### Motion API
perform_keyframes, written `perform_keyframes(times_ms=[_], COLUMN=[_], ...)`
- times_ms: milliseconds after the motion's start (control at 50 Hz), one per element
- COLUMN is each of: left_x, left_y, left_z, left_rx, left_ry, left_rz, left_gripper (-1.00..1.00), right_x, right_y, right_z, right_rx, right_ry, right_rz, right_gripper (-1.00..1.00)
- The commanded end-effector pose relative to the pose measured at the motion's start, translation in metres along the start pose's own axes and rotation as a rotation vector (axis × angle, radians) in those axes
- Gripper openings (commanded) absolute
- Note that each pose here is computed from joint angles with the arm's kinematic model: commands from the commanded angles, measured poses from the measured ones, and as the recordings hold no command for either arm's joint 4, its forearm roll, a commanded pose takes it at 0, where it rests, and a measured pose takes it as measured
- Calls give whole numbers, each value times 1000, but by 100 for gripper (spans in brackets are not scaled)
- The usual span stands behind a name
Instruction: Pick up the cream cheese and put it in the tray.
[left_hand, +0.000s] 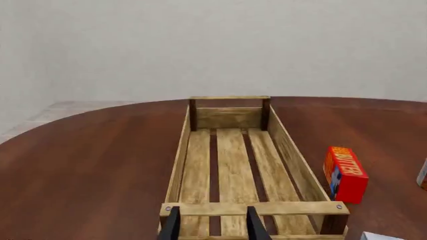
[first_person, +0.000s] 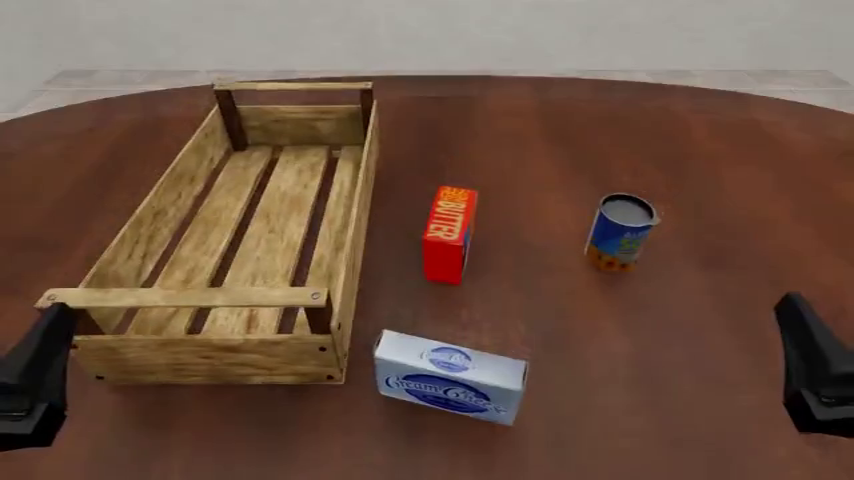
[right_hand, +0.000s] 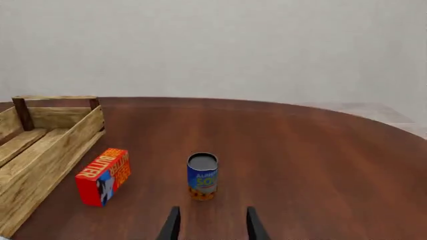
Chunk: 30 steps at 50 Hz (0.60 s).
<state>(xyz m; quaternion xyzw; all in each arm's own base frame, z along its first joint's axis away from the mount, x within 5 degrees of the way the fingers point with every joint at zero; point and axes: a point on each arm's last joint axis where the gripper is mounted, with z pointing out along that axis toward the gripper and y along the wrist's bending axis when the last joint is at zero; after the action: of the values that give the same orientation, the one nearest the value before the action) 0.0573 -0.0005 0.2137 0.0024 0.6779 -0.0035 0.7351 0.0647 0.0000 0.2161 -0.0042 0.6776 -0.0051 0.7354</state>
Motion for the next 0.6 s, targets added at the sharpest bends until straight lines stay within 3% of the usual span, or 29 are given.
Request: perform_keyframes(times_ms=[20,180,200,260,300,400,440,600], left_x=[-6,-25,-31,-47,-49,-71,-79,-92], left_y=[0,0,-3,-3,-3,-6,-9,-14], left_z=[0,3,18,13,15,18,21,32], left_rx=[2,-2,42,45,44,88,119,170], left_ry=[5,-7,69,43,50,22,24,13], left_rz=[-14,15,-92,-1,-14,41,11,40], left_gripper=[100,100,100,100,100,100,100,100], right_x=[1,-6,-7,-7,-7,-8,-8,-9], right_y=[0,0,0,0,0,0,0,0], right_z=[-9,-9,-9,-9,-9,-9,-9,-9], right_rx=[-1,-2,-1,-2,-2,-2,-2,-2], right_ry=[-16,-17,-16,-14,-14,-14,-13,-12], right_rz=[-4,-7,-6,-5,-5,-7,-6,-6], right_gripper=[100,100,100,100,100,100,100,100])
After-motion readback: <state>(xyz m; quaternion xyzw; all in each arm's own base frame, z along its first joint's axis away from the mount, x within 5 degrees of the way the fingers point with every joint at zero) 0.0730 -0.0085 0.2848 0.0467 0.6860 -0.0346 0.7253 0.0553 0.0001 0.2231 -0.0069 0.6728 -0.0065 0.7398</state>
